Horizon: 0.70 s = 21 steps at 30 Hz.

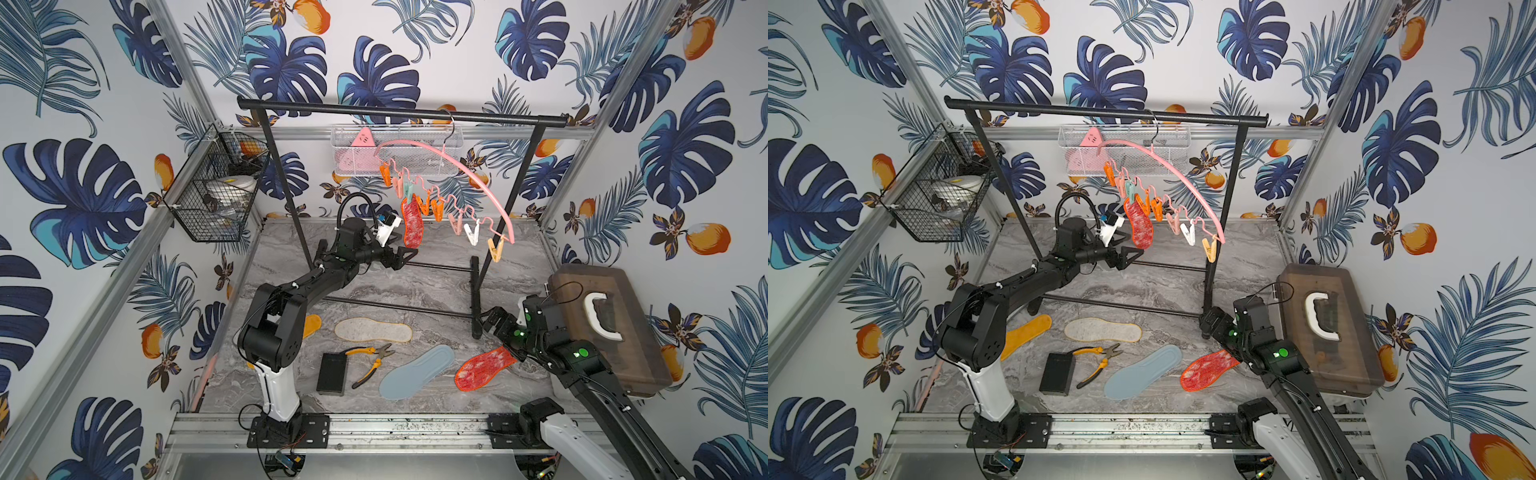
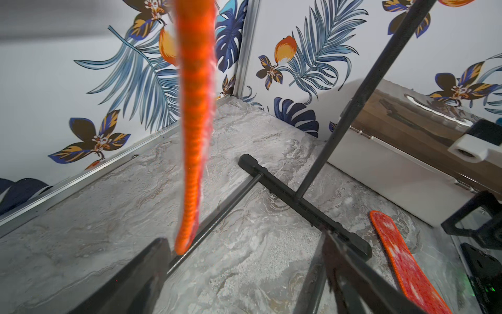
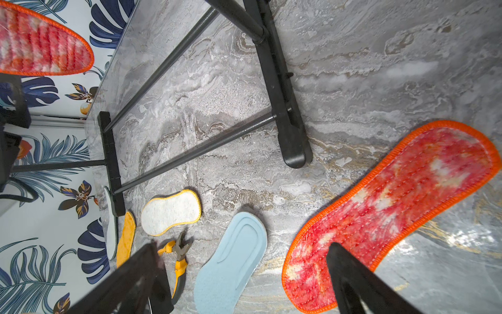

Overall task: Take the shoe insoles off the hanger
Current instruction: Remove the insole from the hanger.

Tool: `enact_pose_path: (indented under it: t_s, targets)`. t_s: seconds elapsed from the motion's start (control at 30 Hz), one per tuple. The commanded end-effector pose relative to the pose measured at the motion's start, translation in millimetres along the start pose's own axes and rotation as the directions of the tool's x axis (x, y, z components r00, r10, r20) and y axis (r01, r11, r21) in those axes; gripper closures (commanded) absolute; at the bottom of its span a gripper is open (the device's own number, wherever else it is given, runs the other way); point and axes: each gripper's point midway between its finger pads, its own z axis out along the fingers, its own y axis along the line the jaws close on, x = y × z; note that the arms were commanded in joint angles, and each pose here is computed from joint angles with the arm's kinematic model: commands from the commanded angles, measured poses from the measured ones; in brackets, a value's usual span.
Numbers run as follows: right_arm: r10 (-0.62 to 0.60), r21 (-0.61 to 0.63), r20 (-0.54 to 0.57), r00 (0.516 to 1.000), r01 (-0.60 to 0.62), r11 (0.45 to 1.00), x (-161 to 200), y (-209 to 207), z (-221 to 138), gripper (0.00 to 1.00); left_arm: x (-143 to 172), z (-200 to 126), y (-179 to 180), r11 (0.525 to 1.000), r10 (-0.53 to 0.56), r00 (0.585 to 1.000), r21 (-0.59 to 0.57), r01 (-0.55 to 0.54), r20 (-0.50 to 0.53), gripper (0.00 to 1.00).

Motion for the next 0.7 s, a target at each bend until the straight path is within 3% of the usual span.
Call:
enact_pose_path:
  t_s: [0.0,0.1,0.2,0.4,0.67]
  targets:
    - [-0.001,-0.022,0.022,1.0,0.002,1.0,-6,7,-3,0.0,-11,-6,30,0.992,-0.027,0.998,-0.118,0.033,0.056,0.07]
    - [-0.003,-0.035,0.028,1.0,0.004,0.999,-8,10,-1,0.0,-11,-12,41,0.989,-0.01,0.997,-0.149,0.022,0.082,0.07]
    - [0.0,-0.05,0.024,1.0,0.001,0.999,-10,15,3,0.0,-15,-10,33,0.995,0.016,0.996,-0.1,-0.007,0.089,0.09]
    - [0.013,-0.085,0.001,1.0,-0.013,0.996,-10,25,10,0.0,-19,8,20,1.0,0.005,0.997,-0.006,-0.005,0.081,0.26]
    - [0.009,-0.098,0.02,1.0,-0.007,0.995,-17,32,9,0.0,-24,19,23,0.999,-0.017,0.998,0.035,0.015,0.068,0.77]
